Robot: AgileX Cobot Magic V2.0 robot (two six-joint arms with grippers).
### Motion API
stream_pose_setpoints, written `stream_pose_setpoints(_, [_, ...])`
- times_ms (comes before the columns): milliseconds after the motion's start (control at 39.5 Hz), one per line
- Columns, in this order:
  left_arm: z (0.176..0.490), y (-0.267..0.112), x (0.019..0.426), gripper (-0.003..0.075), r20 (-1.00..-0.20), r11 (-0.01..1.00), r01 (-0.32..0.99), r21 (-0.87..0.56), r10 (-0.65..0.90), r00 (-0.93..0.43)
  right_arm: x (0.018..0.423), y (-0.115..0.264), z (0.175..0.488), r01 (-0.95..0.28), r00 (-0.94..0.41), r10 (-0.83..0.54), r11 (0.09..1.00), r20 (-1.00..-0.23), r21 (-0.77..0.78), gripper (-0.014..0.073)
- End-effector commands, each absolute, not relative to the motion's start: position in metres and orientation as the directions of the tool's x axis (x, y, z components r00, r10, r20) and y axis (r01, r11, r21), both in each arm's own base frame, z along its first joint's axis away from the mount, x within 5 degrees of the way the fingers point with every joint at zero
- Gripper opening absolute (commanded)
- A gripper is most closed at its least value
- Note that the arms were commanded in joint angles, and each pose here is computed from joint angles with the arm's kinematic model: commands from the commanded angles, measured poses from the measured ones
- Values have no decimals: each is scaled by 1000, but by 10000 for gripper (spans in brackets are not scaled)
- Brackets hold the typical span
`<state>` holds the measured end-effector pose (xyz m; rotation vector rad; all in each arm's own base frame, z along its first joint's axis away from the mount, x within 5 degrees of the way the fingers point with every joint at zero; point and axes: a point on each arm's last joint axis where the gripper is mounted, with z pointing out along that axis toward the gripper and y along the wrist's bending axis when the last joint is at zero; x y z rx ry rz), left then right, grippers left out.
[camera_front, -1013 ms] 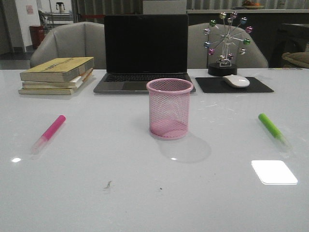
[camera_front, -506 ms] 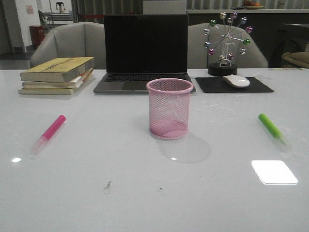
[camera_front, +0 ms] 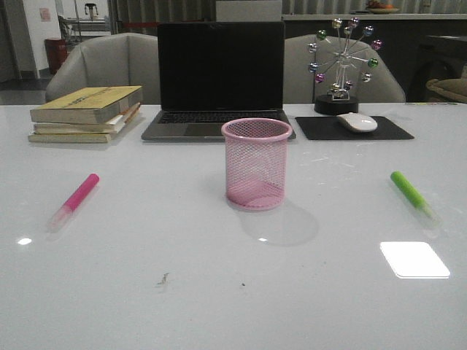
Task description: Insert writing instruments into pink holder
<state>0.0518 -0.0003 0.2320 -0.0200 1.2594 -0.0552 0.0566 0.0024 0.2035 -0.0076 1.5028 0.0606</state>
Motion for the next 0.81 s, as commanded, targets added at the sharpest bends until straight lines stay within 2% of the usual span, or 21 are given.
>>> stream_pose_setpoints(0, [256,1,42,92,-882,996,42,-82,-92,463,50,-1,229,-25,339,50,999,-939,44,29])
stream_pose_setpoints(76, [269,2,37,92,-864,996,45,-82,-93,495,46,-1,242,-23,413,51,999,-909,46,29])
stream_pose_setpoints(506, [346,3,0,92,-730,995,65,-76,-100,676,6,-2,335,-41,624,60,998,-779,45,29])
stream_pose_setpoints(658, [367,1,-8,92,-757,998,52,-38,-63,651,-4,-2,357,-51,610,62,998,-790,39,29])
stream_pose_setpoints(785, [388,0,-8,92,-794,999,39,-11,-32,607,-3,0,373,-59,536,60,998,-842,34,29])
